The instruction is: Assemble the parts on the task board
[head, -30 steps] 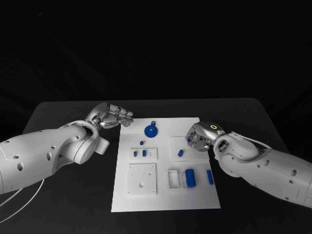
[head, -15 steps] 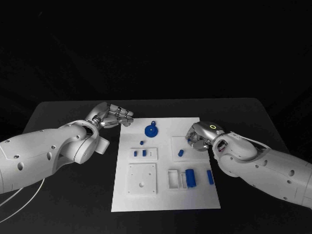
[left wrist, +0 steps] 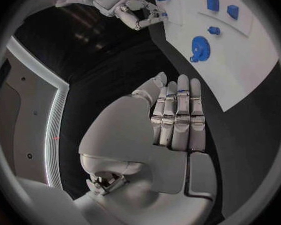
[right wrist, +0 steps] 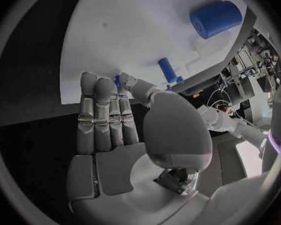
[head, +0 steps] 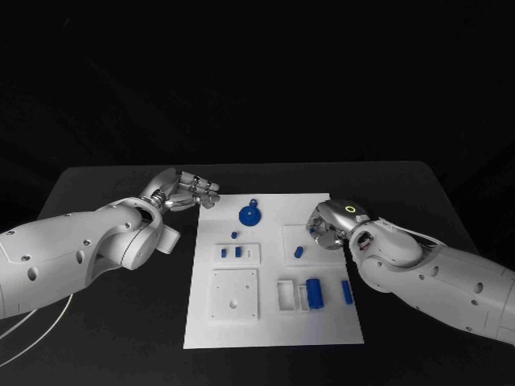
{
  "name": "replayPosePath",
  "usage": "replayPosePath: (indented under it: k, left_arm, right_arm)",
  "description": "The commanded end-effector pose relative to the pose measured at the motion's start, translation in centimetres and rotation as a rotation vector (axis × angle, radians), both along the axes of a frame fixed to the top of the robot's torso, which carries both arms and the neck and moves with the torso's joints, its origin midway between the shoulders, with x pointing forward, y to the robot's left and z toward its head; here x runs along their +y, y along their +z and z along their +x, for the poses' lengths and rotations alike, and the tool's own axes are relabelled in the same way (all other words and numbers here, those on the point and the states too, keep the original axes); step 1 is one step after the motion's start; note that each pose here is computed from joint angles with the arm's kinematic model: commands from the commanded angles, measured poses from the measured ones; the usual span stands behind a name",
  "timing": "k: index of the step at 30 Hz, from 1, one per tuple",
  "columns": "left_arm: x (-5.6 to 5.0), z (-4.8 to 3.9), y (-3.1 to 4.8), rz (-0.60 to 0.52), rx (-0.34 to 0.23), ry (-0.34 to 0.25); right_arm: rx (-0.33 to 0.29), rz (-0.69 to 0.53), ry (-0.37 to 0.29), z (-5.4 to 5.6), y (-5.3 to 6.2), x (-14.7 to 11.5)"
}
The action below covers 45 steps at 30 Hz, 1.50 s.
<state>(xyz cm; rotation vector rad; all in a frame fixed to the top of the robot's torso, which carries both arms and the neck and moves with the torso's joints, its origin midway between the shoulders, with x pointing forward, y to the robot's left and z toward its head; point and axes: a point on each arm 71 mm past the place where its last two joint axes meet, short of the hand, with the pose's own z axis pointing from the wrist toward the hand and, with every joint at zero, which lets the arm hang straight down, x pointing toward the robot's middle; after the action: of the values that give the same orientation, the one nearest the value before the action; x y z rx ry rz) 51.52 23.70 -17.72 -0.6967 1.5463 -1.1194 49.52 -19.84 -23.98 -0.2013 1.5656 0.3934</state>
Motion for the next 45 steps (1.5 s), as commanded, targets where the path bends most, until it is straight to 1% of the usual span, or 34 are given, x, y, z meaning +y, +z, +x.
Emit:
replayPosePath:
  k: [1,6,16,20,24,30,34,39,42,45]
  left_arm:
    - [-0.2,-0.03,0.13,-0.009,-0.001,-0.009]
    - [-0.1,-0.01,0.14,-0.009,-0.003,-0.009]
    - [0.2,0.1,0.14,-0.007,-0.007,-0.002]
    - [0.2,0.13,0.14,-0.007,-0.008,-0.001]
    - [0.3,0.15,0.14,-0.007,-0.008,0.0]
    - [0.4,0.21,0.15,-0.006,-0.012,0.005]
    - [0.5,0.35,0.16,-0.005,-0.018,0.013]
    - [0.6,0.61,0.12,-0.006,-0.023,0.021]
    - [0.5,0.74,0.09,-0.011,-0.022,0.029]
    - [0.5,0.94,0.01,-0.014,-0.02,0.036]
  right_arm:
    - [-0.054,0.005,-0.014,-0.1,0.2,-0.1]
    - [-0.075,0.021,-0.011,-0.2,0.5,-0.1]
    - [-0.08,0.044,0.008,-0.6,0.9,-0.1]
    - [-0.071,0.051,0.013,-0.8,1.1,-0.2]
    - [-0.049,0.064,0.015,-1.0,1.3,-0.4]
    - [-0.03,0.112,0.028,-1.5,2.3,-0.3]
    - [-0.033,0.166,0.056,-2.1,3.1,0.5]
    - [-0.034,0.228,0.109,-3.0,4.0,2.2]
    - [-0.027,0.248,0.143,-3.5,4.3,3.4]
    - [-0.016,0.259,0.175,-4.0,4.2,4.6]
